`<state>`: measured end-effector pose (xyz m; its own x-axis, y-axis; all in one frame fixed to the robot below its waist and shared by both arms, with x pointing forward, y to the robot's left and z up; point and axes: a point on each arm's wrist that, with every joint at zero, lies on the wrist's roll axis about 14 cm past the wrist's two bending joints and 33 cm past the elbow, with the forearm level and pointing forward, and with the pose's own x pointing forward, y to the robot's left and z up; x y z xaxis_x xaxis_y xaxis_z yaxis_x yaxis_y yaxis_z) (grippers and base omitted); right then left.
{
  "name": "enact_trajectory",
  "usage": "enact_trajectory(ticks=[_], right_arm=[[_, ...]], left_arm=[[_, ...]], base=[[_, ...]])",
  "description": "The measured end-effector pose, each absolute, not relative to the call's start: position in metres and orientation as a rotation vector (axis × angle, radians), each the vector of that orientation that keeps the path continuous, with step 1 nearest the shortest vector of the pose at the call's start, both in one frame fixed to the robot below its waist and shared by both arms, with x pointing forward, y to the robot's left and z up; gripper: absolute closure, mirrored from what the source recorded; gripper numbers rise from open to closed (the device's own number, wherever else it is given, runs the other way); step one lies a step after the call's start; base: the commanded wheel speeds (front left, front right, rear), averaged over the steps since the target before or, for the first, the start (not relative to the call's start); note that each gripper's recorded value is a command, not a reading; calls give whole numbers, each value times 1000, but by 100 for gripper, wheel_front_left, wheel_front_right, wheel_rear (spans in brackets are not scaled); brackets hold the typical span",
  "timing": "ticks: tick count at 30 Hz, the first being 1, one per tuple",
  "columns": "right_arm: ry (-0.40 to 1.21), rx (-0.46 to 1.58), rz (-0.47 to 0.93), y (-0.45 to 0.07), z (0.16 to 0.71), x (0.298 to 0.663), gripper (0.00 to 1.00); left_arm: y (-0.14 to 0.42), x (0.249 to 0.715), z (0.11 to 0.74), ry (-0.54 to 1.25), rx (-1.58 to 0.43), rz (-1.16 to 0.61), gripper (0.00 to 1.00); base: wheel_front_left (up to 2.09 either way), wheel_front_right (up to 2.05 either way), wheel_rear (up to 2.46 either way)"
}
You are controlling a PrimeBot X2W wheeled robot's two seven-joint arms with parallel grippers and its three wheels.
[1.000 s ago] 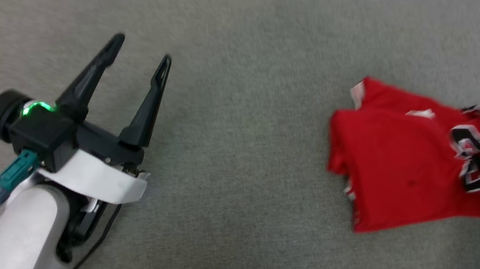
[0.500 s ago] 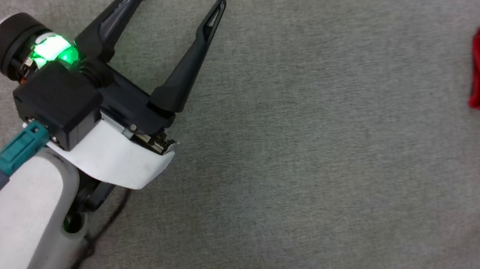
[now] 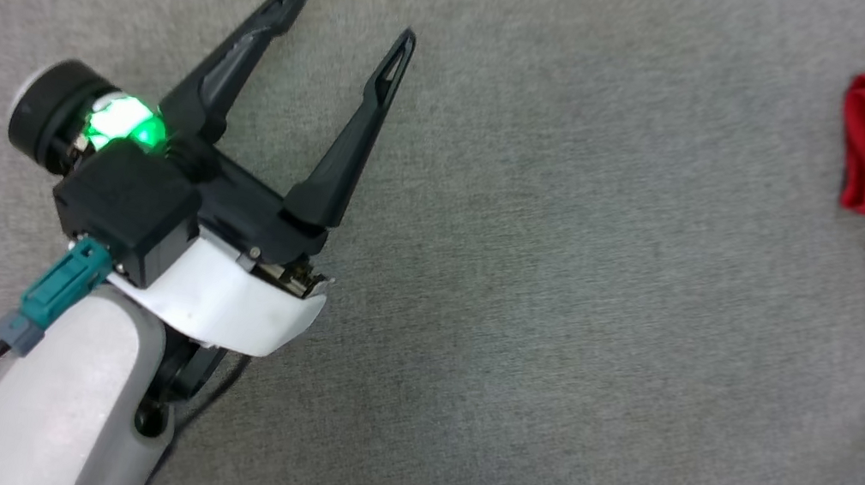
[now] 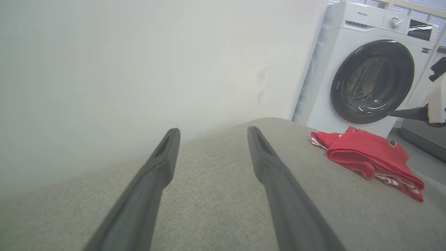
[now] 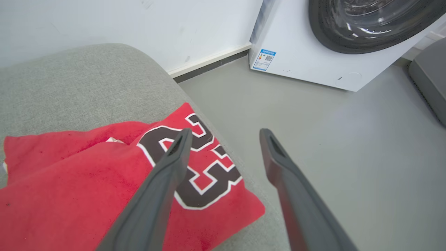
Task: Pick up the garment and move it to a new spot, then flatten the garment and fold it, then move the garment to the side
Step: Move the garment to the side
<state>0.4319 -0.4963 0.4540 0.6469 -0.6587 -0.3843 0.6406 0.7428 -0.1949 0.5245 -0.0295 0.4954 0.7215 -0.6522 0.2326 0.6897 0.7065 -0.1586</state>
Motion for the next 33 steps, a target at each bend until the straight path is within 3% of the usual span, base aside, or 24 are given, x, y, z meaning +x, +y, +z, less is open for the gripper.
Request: enact_trajectory(ticks=[10, 17, 24, 33], right_arm=[[283, -232, -615, -478, 518, 394, 0], [234, -209, -422, -405, 502, 382, 0], [178, -104, -199, -314, 482, 405, 0], [-11, -23, -6, -230, 517, 416, 0]], left_arm=[[6, 491, 516, -139, -232, -605, 0], [53, 462, 525, -120, -206, -454, 0], [108, 441, 528, -117, -171, -289, 0], [173, 407, 524, -102, -129, -105, 0]], base=[[0, 0, 0], [0, 0, 0], [0, 0, 0], [0, 0, 0]])
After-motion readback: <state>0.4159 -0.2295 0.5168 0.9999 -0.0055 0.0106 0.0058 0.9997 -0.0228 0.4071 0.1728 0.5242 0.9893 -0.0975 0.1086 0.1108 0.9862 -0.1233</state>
